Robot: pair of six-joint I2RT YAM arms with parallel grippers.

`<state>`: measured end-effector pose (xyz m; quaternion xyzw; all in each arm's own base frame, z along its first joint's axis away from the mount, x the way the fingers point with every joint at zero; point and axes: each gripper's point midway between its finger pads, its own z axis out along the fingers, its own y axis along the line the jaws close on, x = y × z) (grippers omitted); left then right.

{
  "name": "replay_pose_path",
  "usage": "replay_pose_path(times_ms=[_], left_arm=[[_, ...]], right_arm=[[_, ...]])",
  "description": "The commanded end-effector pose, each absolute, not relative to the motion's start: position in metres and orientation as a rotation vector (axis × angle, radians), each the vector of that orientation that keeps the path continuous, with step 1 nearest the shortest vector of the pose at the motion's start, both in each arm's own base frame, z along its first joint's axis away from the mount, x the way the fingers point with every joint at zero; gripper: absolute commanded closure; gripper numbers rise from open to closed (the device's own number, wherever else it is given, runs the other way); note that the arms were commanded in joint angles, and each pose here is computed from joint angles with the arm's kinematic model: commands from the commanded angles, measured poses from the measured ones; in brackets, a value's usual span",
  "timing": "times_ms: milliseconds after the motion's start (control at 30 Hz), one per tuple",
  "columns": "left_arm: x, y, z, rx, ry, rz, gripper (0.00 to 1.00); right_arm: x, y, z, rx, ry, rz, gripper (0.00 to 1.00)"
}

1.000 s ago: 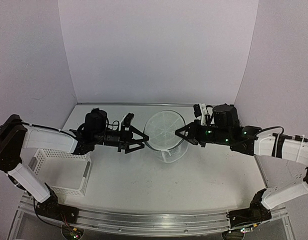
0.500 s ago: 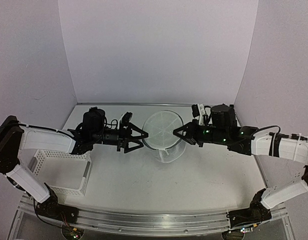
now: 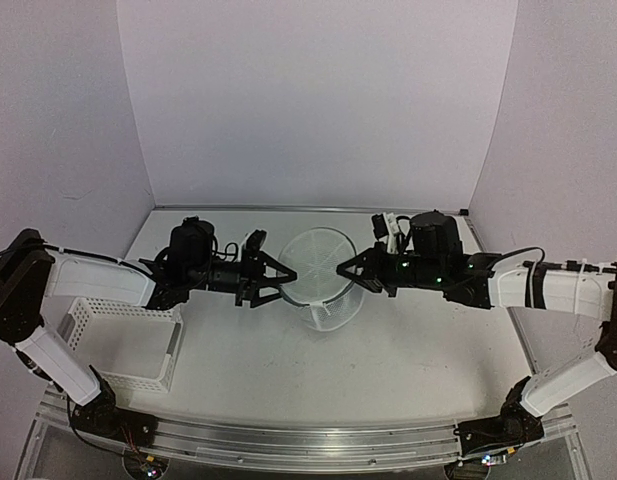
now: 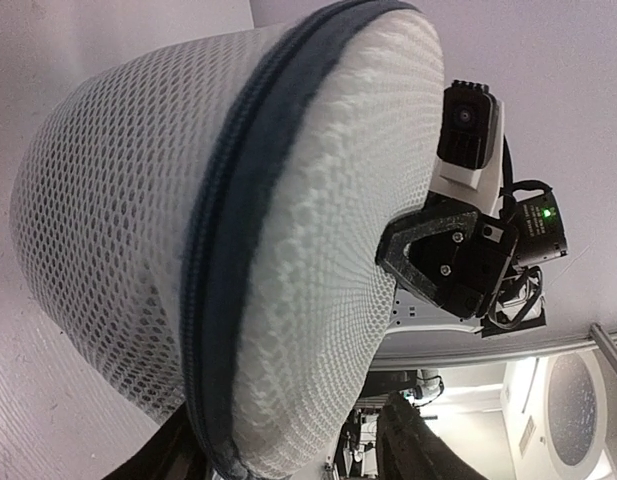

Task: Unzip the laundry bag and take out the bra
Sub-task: Pass from the right arm to the left

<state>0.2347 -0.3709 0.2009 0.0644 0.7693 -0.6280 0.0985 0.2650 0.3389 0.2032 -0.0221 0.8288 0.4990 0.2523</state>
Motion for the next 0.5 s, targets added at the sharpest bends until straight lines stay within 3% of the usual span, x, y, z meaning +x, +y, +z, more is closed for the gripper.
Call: replay_pose_path(times_ms=[0,400,467], left_arm=[[0.238,-0.379,0.226,0.266,2.175,-1.907,0.51],[0.243,-0.385,0.226,0.282,2.172,-1.922,0.99],[0.245,-0.384,0.227,0.272,2.170,-1.918,1.00]], right_arm=[[0.271,0.355,0.257,-0.122,2.071,1.492,1.00],[0.269,0.355,0.246,-0.124,2.096,1.492,1.00],[0.269,0.355,0.243,-0.123,2.102,1.485,1.00]])
